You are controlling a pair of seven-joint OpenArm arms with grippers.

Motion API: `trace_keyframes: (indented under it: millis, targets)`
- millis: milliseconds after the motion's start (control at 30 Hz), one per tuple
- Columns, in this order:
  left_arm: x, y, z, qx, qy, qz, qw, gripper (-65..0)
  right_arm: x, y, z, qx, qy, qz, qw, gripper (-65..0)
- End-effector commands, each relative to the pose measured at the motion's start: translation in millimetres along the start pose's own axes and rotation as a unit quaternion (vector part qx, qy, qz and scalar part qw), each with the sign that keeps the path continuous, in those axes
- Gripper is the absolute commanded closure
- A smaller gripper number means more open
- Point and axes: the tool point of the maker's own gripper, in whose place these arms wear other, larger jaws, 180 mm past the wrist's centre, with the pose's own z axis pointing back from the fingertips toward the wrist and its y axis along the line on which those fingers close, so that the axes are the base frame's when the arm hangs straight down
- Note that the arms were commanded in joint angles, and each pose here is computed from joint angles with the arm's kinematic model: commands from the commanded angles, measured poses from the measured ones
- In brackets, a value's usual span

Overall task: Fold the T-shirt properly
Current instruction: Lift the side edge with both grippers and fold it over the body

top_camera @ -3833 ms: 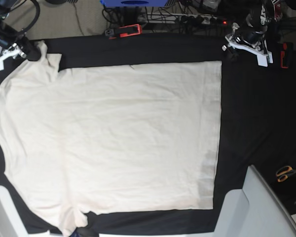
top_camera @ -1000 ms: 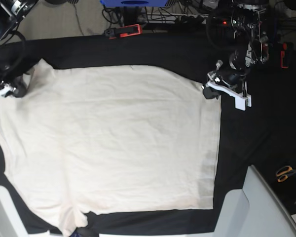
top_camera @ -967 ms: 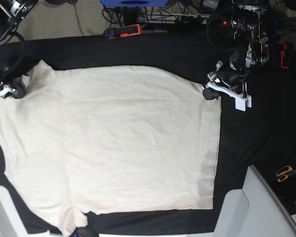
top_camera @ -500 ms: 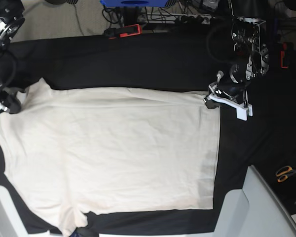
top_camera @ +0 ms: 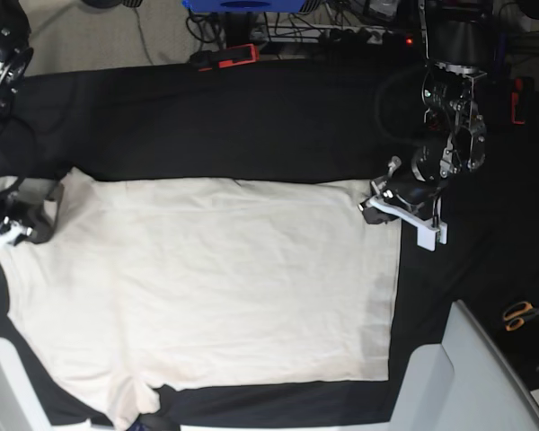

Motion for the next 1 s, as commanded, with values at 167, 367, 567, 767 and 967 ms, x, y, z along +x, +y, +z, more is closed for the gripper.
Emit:
trace_keyframes:
  millis: [167,367,567,767,967]
  targets:
    - [34.5,-3.4,2.2,-0.006,-0.035,-0.013,0.999,0.0,36.7,-12.0,8.1,0.003,-0.049,-0.022,0.9985,-0.6]
    - [50.2,0.4,1.0,0.017,-0.048,0.000,0.999,0.0,54.8,0.3,2.1,0.005,-0.048,0.015,0.9987,-0.6]
    - [62.5,-3.6,-0.3,0.016,-0.058,0.000,0.998,0.0,60.7,4.2,0.2,0.008,-0.060,0.018,0.9980,-0.6]
    - [78.5,-7.8,-0.2,0.015,-0.070,-0.011,0.997,0.0,67.1,7.1,-0.2,0.010,-0.072,0.020,0.9972,-0.6]
    - [79.0,-9.6,-6.8,0.045,-0.069,-0.061,0.995,0.0,68.4,7.2,0.0,0.010,-0.076,0.020,0.9969,-0.6]
